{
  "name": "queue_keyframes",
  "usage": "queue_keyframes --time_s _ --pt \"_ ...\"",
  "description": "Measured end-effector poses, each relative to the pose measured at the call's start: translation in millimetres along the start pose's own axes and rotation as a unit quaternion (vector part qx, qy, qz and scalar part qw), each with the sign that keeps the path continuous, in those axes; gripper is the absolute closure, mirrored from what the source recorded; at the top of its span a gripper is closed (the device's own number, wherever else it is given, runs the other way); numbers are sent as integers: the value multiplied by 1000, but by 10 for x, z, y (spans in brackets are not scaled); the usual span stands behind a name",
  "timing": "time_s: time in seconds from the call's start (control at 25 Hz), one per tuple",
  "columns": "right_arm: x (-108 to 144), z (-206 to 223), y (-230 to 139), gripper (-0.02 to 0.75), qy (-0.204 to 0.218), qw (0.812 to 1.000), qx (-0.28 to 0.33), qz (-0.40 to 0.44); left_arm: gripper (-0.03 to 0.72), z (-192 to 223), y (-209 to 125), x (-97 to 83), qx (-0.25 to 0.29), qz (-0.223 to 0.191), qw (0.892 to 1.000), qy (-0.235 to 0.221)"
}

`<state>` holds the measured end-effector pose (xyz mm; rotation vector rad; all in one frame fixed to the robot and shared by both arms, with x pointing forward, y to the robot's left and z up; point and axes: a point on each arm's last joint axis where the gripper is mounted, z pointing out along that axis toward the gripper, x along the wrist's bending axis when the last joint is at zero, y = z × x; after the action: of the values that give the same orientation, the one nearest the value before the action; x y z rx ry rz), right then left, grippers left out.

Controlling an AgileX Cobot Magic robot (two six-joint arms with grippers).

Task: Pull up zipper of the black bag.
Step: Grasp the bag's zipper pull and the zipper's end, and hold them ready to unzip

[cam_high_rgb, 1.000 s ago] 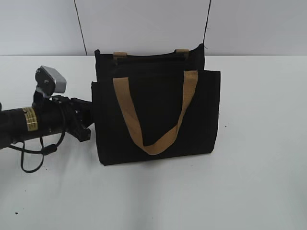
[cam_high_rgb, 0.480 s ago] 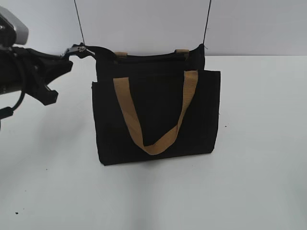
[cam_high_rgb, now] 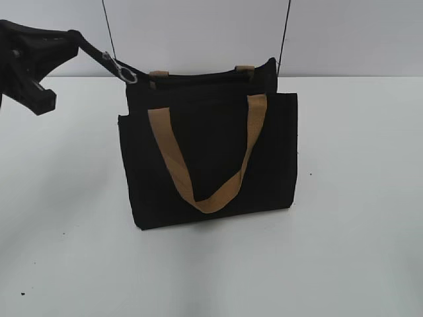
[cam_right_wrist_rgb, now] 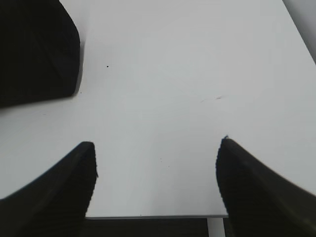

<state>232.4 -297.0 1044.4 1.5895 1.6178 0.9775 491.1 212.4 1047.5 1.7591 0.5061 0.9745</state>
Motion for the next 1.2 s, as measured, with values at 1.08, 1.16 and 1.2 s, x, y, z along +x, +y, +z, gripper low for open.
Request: queue_keyframes --time_s 1.08,1.16,1.2 --pt "315 573 652 161 171 981 46 -80 655 -4 46 -17 -22 -8 1000 -8" --pt "330 566 665 161 178 980 40 -81 655 -3 20 -9 -8 -8 1000 -4" --pt "337 564 665 161 182 979 39 -86 656 -3 6 -5 -1 -8 1000 -1"
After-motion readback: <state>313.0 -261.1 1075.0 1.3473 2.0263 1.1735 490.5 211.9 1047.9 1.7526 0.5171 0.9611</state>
